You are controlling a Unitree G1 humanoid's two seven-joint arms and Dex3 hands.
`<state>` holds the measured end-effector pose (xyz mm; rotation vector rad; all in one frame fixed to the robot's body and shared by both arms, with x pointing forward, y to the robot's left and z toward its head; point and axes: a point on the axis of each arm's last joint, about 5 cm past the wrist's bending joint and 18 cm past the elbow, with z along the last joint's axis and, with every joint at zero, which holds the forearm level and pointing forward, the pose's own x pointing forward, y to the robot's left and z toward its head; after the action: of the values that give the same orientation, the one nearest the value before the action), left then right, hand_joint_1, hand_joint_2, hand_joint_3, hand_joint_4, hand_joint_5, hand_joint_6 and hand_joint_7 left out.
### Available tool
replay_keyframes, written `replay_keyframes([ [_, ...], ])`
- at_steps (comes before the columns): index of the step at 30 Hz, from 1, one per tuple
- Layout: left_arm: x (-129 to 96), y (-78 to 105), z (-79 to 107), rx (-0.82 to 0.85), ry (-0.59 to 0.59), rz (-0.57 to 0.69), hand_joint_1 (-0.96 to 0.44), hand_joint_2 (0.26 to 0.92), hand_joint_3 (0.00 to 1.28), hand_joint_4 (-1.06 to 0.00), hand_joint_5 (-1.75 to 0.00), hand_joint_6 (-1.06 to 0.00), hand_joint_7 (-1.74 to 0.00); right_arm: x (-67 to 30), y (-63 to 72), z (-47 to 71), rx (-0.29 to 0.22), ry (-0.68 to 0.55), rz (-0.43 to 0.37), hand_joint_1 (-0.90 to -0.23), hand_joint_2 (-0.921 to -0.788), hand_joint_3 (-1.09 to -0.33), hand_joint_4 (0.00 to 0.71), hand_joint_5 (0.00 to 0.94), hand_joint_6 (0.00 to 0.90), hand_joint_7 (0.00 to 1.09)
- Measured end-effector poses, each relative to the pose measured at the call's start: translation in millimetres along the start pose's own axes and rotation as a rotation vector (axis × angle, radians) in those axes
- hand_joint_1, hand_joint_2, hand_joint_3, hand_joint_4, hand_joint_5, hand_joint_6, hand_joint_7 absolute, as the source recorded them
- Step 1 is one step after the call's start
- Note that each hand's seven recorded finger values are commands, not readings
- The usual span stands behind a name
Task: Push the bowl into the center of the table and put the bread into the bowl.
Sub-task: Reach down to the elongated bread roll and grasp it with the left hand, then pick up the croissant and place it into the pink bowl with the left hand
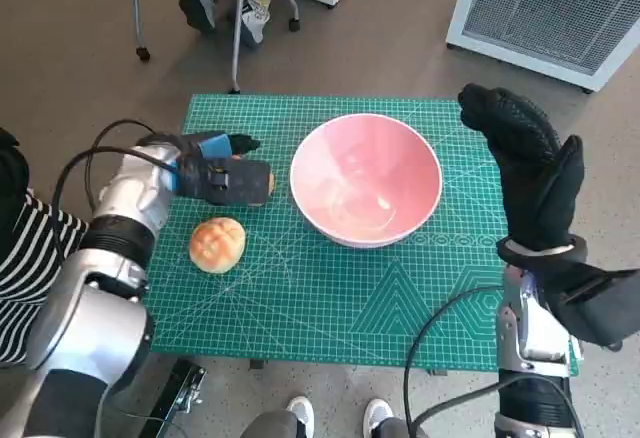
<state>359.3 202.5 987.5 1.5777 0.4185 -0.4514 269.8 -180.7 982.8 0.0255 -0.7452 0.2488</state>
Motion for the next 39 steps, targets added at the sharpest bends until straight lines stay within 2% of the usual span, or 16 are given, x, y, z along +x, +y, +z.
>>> replay_keyframes([
  [8,3,-9.7,3.4,0.042,0.011,0.022,0.02,0.812,0.02,-0.48,-0.04,-0.54,-0.03,0.1,0.1,0.7,-0.005,0.002,0.002,-0.673,-0.921,-0.708,0.199,0.002,0.187,0.29],
  [10,4,-12.1,3.8,0.061,0.013,0.029,0.02,0.824,0.02,-0.6,-0.07,-0.62,-0.05,0.0,0.2,0.8,-0.01,0.006,0.005,-0.673,-0.921,-0.708,0.199,0.002,0.186,0.29],
  [14,5,-16.4,4.1,0.095,0.012,0.057,0.01,0.838,0.02,-0.75,-0.13,-0.72,-0.09,-0.2,0.3,1.4,-0.012,0.006,0.006,-0.673,-0.921,-0.708,0.199,0.002,0.186,0.29],
  [15,5,-16.9,4.2,0.103,0.013,0.065,0.14,0.868,0.05,-0.71,-0.54,-0.76,-0.12,-0.2,0.3,1.6,-0.012,0.005,0.006,-0.672,-0.921,-0.708,0.199,0.002,0.186,0.29],
  [16,5,-17.3,4.3,0.113,0.013,0.074,0.18,0.878,0.07,-0.69,-0.69,-0.78,-0.13,-0.1,0.4,1.8,-0.013,0.005,0.007,-0.672,-0.921,-0.708,0.2,0.002,0.185,0.29],
  [17,5,-17.5,4.4,0.12,0.013,0.081,0.12,0.894,0.08,-0.69,-0.9,-0.71,-0.48,-0.1,0.4,1.9,-0.013,0.004,0.007,-0.672,-0.921,-0.708,0.2,0.002,0.185,0.3],
  [18,5,-17.7,4.5,0.125,0.011,0.091,0.08,0.903,0.09,-0.68,-1.04,-0.66,-0.71,-0.1,0.4,2.0,-0.013,0.004,0.007,-0.672,-0.921,-0.708,0.2,0.002,0.185,0.3],
  [20,5,-18.7,4.6,0.133,0.005,0.109,0.03,0.913,0.08,-0.69,-1.18,-0.64,-0.9,-0.2,0.4,2.2,-0.013,0.004,0.008,-0.674,-0.921,-0.708,0.199,0.001,0.182,0.3],
  [25,6,-21.7,4.5,0.14,-0.008,0.14,0.01,0.919,0.06,-0.7,-1.25,-0.65,-1.0,-1.4,0.3,1.9,-0.012,0.008,0.007,-0.677,-0.921,-0.708,0.201,0.002,0.18,0.3],
  [39,5,-22.1,2.8,0.14,-0.015,0.176,0.0,0.92,0.05,-0.71,-1.21,-0.64,-1.07,-2.0,0.2,1.2,-0.009,0.011,0.009,-0.679,-0.921,-0.708,0.206,0.003,0.176,0.3],
])
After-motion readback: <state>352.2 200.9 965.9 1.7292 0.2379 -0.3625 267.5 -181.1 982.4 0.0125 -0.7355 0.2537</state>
